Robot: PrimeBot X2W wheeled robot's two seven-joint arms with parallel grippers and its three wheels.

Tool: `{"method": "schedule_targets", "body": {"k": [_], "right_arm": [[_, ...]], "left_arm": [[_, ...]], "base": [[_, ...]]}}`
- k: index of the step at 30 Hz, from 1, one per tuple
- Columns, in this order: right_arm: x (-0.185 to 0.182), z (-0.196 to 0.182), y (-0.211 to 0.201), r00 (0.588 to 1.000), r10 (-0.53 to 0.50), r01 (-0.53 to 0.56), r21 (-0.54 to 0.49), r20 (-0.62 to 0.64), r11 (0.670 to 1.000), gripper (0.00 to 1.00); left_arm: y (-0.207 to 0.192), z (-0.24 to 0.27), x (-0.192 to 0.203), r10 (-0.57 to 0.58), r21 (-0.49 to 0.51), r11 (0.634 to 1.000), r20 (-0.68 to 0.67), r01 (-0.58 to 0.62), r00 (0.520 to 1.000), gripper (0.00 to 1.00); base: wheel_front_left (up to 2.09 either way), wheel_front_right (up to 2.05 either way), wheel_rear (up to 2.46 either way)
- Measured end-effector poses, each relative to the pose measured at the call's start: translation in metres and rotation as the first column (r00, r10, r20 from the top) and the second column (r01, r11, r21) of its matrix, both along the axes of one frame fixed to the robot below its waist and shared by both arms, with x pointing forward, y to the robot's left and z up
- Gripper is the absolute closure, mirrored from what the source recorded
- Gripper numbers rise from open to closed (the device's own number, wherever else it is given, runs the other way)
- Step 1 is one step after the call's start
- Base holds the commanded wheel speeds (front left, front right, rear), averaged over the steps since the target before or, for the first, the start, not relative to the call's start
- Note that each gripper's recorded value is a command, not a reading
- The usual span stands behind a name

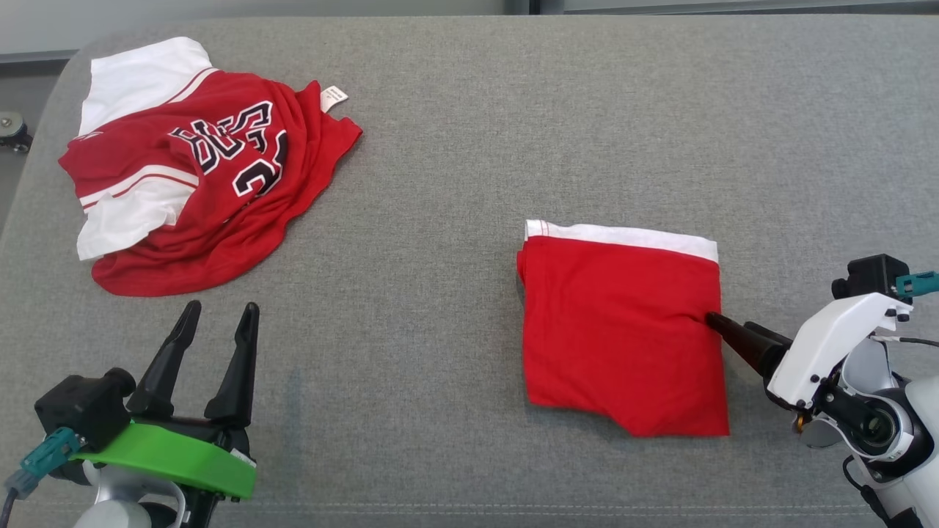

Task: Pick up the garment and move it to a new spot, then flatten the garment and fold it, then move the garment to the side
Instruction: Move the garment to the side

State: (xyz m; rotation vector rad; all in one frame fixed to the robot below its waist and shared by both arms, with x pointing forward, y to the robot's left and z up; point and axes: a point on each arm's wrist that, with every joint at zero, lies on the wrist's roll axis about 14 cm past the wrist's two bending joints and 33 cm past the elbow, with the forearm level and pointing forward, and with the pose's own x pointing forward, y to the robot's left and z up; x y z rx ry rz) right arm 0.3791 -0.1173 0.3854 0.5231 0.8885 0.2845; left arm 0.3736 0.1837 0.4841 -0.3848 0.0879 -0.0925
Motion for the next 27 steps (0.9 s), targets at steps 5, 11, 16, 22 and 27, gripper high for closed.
{"method": "schedule_targets", "body": {"k": [5, 11, 16, 22, 27], "right_arm": [[-0.002, -0.015, 0.002, 0.998, 0.001, -0.001, 0.005, -0.064, 1.0, 0.0], [0.005, -0.018, 0.018, 0.995, 0.029, -0.024, 0.053, -0.096, 0.998, 0.27], [0.01, -0.013, 0.033, 0.989, 0.112, -0.106, 0.073, -0.094, 0.992, 1.0], [0.011, -0.004, 0.03, 0.971, 0.212, -0.209, 0.041, -0.114, 0.977, 1.0], [0.034, 0.017, 0.023, 0.96, 0.271, -0.273, -0.019, -0.072, 0.962, 1.0]], "left_arm": [[0.001, -0.001, 0.001, -0.003, 0.003, 1.0, -0.004, 0.003, 1.0, 0.0], [0.003, 0.001, 0.003, 0.015, -0.001, 1.0, 0.0, -0.015, 1.0, 0.0], [0.013, -0.002, -0.002, 0.05, 0.005, 0.999, -0.012, -0.05, 0.999, 0.0], [0.016, 0.001, -0.006, 0.076, -0.01, 0.997, 0.0, -0.076, 0.997, 0.0], [0.018, -0.002, -0.004, 0.082, -0.013, 0.997, -0.007, -0.082, 0.997, 0.0]], "base": [[0.0, 0.0, 0.0], [0.0, 0.0, 0.0], [0.0, 0.0, 0.0], [0.0, 0.0, 0.0], [0.0, 0.0, 0.0]]}}
